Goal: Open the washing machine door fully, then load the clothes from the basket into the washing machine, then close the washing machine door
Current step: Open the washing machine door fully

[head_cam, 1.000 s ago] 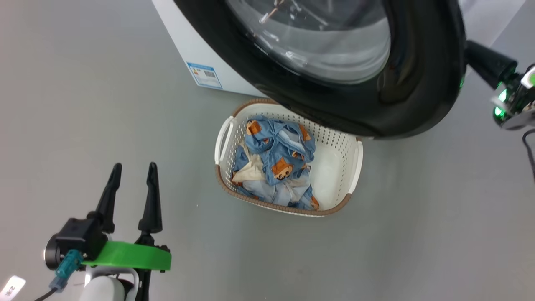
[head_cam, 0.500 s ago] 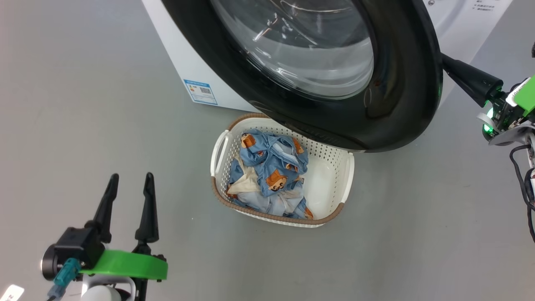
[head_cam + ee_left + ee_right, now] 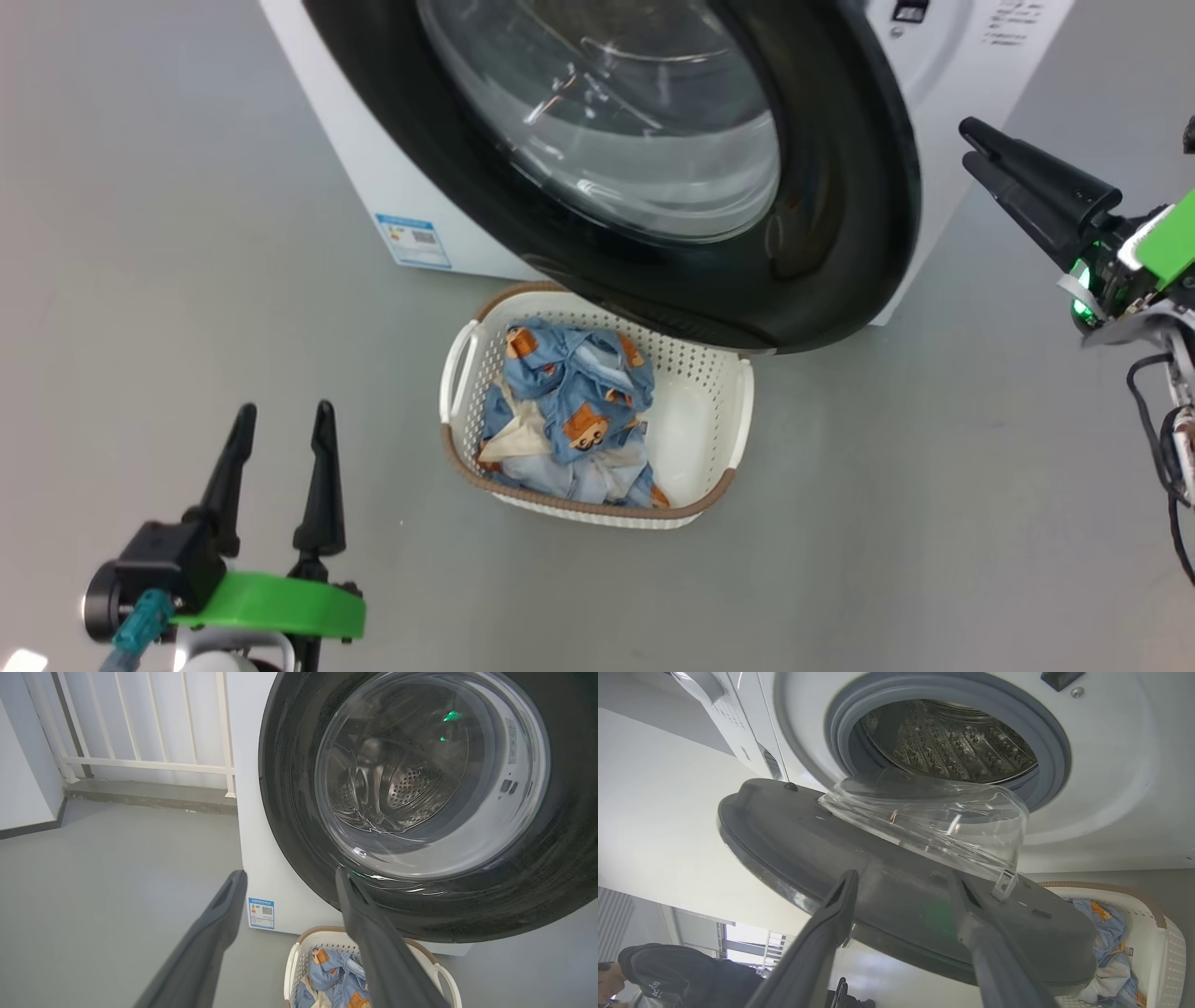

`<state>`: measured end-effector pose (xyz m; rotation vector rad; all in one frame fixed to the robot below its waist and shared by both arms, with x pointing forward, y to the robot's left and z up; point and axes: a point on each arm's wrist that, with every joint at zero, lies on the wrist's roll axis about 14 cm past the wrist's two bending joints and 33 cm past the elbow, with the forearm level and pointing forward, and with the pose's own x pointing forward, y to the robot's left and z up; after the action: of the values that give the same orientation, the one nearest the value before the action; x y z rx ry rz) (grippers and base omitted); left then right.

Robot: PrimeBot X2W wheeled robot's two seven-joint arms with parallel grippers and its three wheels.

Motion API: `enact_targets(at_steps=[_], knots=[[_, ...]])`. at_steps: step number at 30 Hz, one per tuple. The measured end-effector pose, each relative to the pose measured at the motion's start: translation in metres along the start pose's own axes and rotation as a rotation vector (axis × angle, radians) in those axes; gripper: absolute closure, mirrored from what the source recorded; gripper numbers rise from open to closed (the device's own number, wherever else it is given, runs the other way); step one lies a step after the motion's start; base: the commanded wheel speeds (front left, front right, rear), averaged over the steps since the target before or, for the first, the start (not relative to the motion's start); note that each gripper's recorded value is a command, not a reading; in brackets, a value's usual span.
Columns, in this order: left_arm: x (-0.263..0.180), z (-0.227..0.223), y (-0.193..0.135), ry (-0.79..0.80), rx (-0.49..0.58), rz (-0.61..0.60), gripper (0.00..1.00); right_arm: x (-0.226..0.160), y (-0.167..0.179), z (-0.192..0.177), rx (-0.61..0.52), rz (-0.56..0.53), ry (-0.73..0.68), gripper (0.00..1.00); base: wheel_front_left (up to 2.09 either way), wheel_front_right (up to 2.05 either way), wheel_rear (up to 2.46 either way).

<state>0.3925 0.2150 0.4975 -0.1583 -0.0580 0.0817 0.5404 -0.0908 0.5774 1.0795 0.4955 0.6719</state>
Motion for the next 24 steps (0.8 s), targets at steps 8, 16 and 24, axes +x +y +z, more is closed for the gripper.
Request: enact_targets(at_steps=[8, 16, 24], knots=[[-0.001, 0.002, -0.008, -0.007, -0.010, -0.026, 0.00, -0.023, 0.021, -0.008, -0.108, 0.033, -0.055, 0.00, 0.00, 0.00, 0.00], [0.000, -0.004, -0.014, 0.008, -0.013, -0.048, 0.00, -0.045, 0.033, -0.019, -0.221, 0.050, -0.108, 0.00, 0.00, 0.00, 0.00], [0.006, -0.009, -0.016, 0.018, -0.013, -0.052, 0.00, -0.056, 0.036, -0.014, -0.391, 0.040, -0.229, 0.00, 0.00, 0.00, 0.00]])
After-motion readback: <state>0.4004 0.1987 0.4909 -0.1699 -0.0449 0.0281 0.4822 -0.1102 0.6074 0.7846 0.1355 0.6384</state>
